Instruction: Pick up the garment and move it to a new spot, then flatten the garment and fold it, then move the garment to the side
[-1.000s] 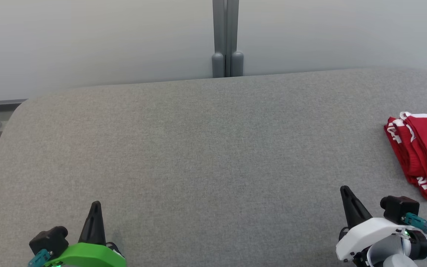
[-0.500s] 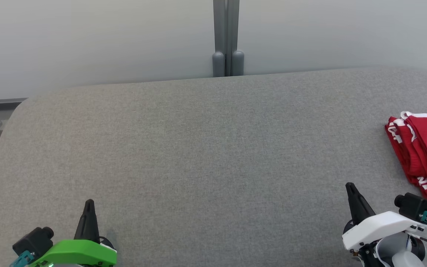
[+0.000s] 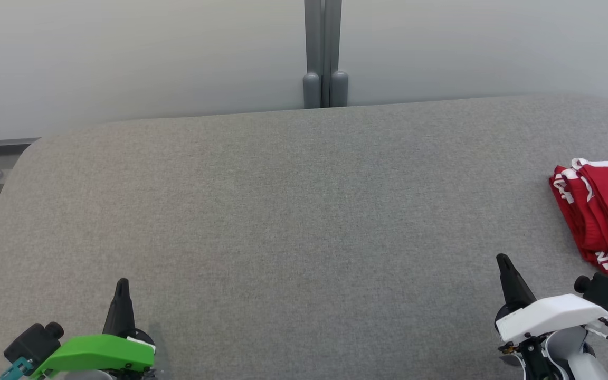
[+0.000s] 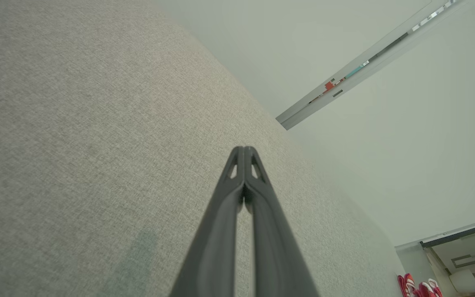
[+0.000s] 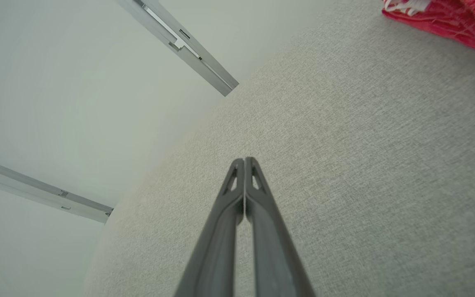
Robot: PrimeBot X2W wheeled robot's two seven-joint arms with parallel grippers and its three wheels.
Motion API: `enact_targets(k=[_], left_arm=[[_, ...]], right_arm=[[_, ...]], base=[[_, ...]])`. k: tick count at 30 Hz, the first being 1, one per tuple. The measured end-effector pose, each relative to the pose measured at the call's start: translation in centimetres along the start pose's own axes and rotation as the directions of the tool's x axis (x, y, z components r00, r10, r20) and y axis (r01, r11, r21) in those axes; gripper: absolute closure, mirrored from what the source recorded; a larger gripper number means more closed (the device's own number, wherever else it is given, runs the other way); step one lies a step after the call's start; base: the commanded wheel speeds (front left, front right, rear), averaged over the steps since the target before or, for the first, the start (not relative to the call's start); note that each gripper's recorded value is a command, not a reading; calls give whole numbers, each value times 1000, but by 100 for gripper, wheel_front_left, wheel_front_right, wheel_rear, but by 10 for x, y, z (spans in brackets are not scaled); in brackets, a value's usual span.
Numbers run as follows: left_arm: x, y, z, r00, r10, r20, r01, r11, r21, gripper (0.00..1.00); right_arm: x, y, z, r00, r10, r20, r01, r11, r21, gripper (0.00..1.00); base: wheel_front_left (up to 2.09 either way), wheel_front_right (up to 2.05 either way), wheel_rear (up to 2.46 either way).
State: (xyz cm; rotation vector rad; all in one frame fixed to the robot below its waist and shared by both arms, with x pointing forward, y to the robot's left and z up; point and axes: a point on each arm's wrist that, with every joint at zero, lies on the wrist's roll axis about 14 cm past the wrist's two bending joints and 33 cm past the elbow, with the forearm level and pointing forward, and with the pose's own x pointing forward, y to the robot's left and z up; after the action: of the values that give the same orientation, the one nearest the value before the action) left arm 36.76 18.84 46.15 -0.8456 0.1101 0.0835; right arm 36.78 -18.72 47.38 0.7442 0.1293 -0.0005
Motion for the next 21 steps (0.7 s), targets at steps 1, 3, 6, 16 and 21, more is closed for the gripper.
enact_targets(k=[1, 3, 6, 16, 21], left_arm=[[0, 0, 1, 1000, 0, 1, 0, 1000, -16, 100], [1, -1, 2, 1000, -1, 2, 1, 999, -43, 100], [2, -2, 3, 1000, -4, 3, 4, 997, -73, 100], [4, -3, 8, 1000, -8, 7, 9, 983, -183, 100], [5, -6, 11, 1000, -15, 11, 17, 972, -234, 100]], right_arm=[[0, 0, 1, 1000, -1, 3, 1, 1000, 18, 100], [0, 0, 1, 1000, -2, 6, 2, 999, 45, 100], [1, 0, 3, 1000, -1, 11, 0, 997, 84, 100], [5, 3, 8, 1000, 3, 25, -8, 979, 204, 100], [5, 3, 11, 1000, 3, 31, -11, 966, 258, 100]], base=[[0, 0, 0], [0, 0, 0], [0, 0, 0], [0, 0, 0], [0, 0, 0]])
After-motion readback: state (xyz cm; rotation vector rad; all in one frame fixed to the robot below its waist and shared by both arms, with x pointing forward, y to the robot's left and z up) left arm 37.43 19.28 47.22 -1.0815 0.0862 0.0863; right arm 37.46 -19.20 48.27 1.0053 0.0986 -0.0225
